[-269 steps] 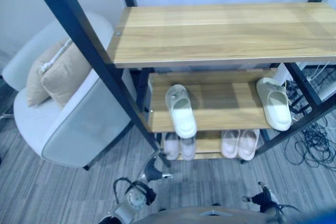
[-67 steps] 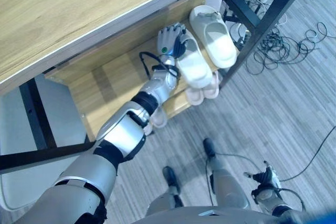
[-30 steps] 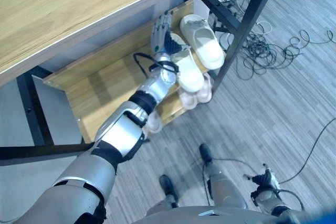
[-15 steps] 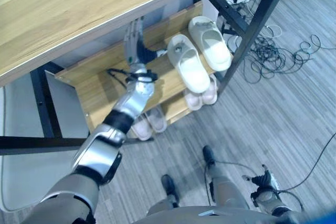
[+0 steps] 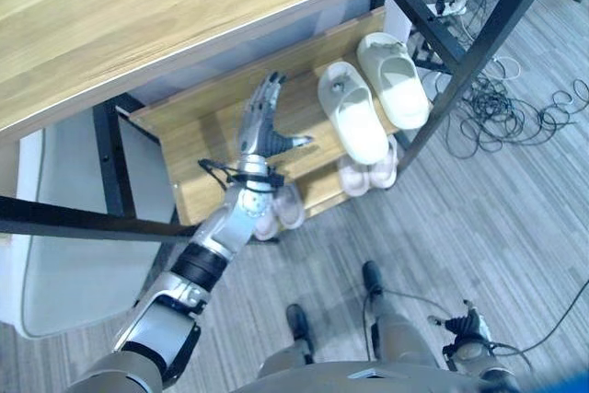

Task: Arrange the slippers neatly on the shoe rack.

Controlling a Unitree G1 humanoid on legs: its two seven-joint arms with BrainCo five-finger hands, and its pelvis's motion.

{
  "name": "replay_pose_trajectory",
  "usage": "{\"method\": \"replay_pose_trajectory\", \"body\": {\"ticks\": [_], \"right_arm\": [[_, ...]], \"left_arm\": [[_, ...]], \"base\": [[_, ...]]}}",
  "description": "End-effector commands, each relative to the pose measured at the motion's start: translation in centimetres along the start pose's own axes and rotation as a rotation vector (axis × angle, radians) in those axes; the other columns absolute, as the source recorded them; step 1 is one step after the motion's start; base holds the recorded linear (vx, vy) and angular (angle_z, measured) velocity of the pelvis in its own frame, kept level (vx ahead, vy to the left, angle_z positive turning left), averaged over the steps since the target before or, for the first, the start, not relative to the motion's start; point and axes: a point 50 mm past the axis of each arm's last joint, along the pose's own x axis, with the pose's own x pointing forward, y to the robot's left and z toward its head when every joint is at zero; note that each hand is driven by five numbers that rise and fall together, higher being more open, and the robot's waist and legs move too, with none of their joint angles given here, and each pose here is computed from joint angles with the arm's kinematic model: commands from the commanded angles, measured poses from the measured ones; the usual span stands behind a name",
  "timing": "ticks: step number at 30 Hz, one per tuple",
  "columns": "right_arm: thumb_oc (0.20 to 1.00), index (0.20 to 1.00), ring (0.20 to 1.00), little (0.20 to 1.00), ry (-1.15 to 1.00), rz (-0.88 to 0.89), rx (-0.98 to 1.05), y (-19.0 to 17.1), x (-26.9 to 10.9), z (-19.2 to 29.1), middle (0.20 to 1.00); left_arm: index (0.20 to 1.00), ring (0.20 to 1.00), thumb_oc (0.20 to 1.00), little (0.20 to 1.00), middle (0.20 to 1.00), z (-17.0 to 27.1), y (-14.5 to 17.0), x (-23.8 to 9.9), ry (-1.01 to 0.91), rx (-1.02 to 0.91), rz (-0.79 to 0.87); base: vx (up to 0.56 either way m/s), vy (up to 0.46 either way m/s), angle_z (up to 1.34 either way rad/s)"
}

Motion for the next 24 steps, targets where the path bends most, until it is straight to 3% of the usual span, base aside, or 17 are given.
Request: {"method": "replay_pose_trajectory", "body": {"ticks": [1, 7, 24], "right_arm": [[1.0, 1.0, 1.0, 1.0, 0.016, -0.054, 0.007, -1.1, 0.5, 0.1, 1.0], [1.0, 1.0, 1.0, 1.0, 0.01, -0.082, 0.016, -1.6, 0.7, 0.4, 1.0], [1.0, 1.0, 1.0, 1.0, 0.006, -0.111, 0.012, -1.9, 0.9, 0.8, 1.0]], "left_arm": [[1.0, 1.0, 1.0, 1.0, 1.0, 3.4, 0.0, 2.6, -0.152, -0.046, 0.025], [1.0, 1.0, 1.0, 1.0, 1.0, 3.0, -3.1, 2.0, -0.099, -0.006, -0.078], [1.0, 1.0, 1.0, 1.0, 1.0, 3.1, -5.4, 1.5, -0.049, -0.005, -0.123]], "base": [[-0.04, -0.001, 0.0], [-0.02, -0.008, 0.0], [0.0, 0.0, 0.0]]}}
